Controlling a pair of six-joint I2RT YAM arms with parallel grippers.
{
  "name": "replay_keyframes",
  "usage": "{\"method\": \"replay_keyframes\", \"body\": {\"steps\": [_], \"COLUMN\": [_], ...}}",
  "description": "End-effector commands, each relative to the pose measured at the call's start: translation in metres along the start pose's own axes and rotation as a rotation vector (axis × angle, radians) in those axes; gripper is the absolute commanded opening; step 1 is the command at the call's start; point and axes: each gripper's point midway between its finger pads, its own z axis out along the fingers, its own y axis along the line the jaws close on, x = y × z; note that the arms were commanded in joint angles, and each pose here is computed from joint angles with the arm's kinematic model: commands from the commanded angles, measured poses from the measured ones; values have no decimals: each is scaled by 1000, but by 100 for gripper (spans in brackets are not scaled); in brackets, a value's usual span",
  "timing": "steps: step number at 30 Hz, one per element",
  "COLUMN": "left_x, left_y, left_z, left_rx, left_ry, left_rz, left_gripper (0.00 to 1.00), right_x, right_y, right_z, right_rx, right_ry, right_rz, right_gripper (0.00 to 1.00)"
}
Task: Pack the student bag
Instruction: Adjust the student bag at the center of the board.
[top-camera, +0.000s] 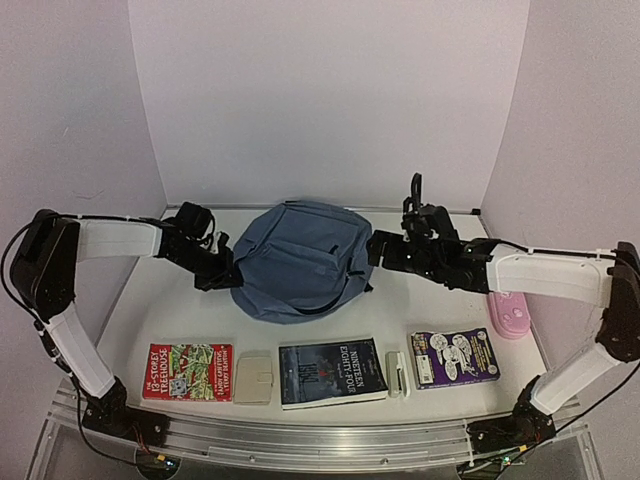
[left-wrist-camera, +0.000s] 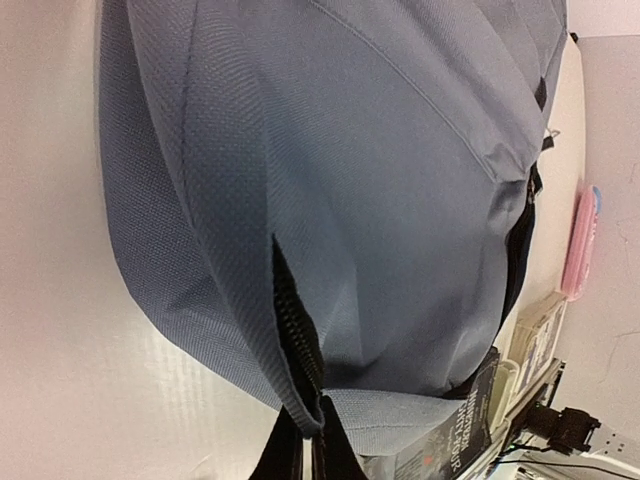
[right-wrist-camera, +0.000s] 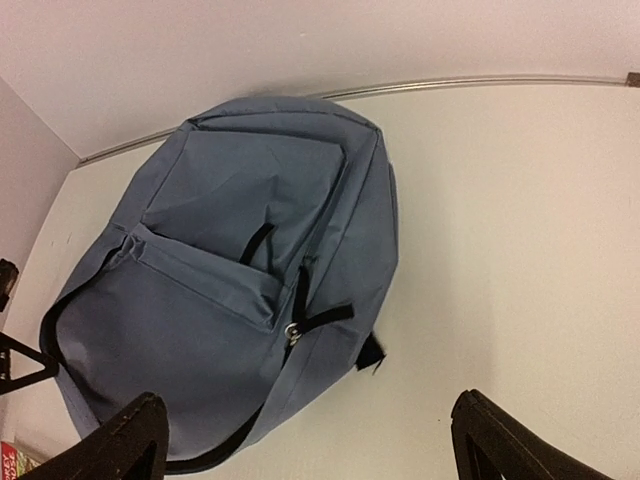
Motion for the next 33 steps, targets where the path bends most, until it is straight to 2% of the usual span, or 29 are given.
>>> {"method": "replay_keyframes", "body": {"steps": [1,5,9,13,16,23,33], "left_x": [-11,-33,-28,-11,1,16,8], "left_y": [15,15,5,-1,-11,-5,-3], "left_z": [-29,-45,-56,-65,-67,-60,-37], "left_rx": [-60,-21,79,174,254,230,240], "left_ry": [34,-114,-186,-203,-188,-160,-126], "left_rz": [55,-36,-127,-203,-221,-245,-264], "left_gripper": [20,70,86,93,95,96,95], "right_x": [3,11,14,2,-9,-19,-11], "right_y": [-2,4,5,-2,-11,-16,-42], "right_z": [11,32,62,90,113,165,215], "right_rx": [62,57,35,3,-84,-192,-133], "right_ry": [35,77,131,145,156,188,197], "right_rz": [-53,-62,-44,2,75,144,200], "right_gripper": [98,98,98,98,96,86,75]}}
